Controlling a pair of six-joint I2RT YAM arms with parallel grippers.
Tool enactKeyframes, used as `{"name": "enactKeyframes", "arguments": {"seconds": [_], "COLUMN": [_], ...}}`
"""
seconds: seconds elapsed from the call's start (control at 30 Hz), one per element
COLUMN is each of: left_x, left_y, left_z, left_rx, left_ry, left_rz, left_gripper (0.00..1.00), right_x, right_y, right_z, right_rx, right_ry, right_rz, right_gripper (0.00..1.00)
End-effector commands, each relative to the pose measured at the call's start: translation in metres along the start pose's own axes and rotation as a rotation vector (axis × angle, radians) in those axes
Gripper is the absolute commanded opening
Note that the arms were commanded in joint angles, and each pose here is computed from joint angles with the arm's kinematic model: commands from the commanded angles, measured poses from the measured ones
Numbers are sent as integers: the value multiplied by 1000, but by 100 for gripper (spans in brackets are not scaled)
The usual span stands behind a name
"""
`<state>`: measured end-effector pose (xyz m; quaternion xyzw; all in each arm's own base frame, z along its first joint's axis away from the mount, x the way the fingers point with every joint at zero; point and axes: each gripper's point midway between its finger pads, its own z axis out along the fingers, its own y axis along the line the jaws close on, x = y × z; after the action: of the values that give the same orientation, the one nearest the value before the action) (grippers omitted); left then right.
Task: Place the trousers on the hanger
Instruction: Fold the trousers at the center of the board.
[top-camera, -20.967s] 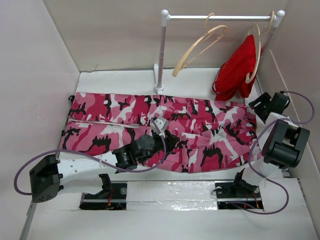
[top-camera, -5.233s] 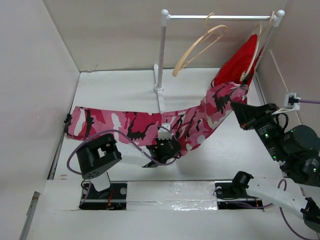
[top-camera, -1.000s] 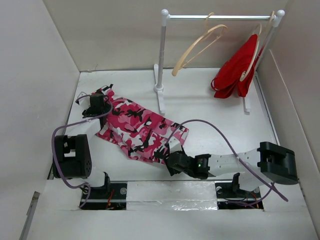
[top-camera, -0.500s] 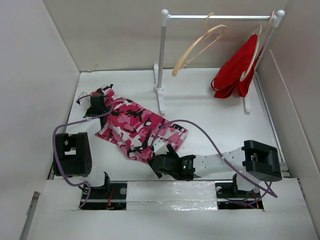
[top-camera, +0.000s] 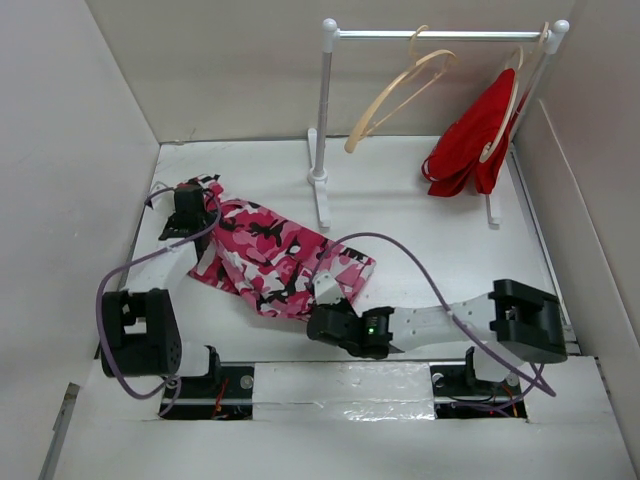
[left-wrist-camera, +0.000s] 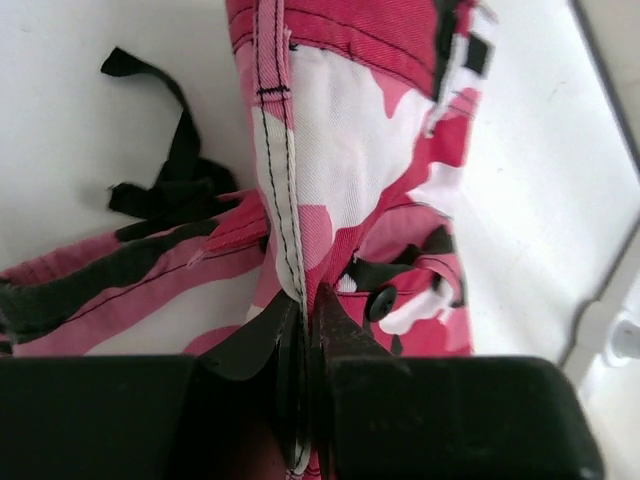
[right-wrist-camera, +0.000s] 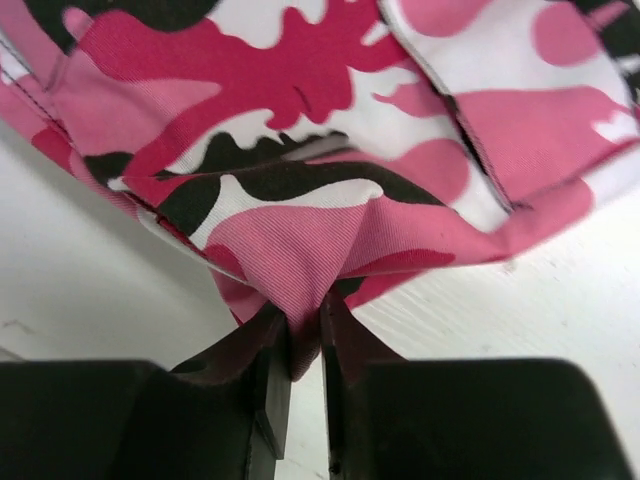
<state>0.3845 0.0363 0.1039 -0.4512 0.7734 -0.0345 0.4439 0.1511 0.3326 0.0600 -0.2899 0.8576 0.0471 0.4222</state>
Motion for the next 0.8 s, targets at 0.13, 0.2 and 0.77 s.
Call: {"name": "enactKeyframes", "arguments": {"seconds": [0.13, 0.2, 0.77], "left_x": [0, 12, -7], "left_y": [51, 68, 40], "left_z": [-44, -47, -121], "left_rx": [-52, -68, 237], "left_ry": [-91, -93, -179], "left_rz": [-150, -206, -210], "left_gripper": [0, 0, 34], "right_x": [9, 19, -38], "right_y": [-62, -81, -103], "right_z": [-8, -5, -74], "right_rx": [90, 131, -154], "right_ry": [-61, -54, -235], "right_rz": [261, 306, 487], "right_gripper": [18, 21, 66]}}
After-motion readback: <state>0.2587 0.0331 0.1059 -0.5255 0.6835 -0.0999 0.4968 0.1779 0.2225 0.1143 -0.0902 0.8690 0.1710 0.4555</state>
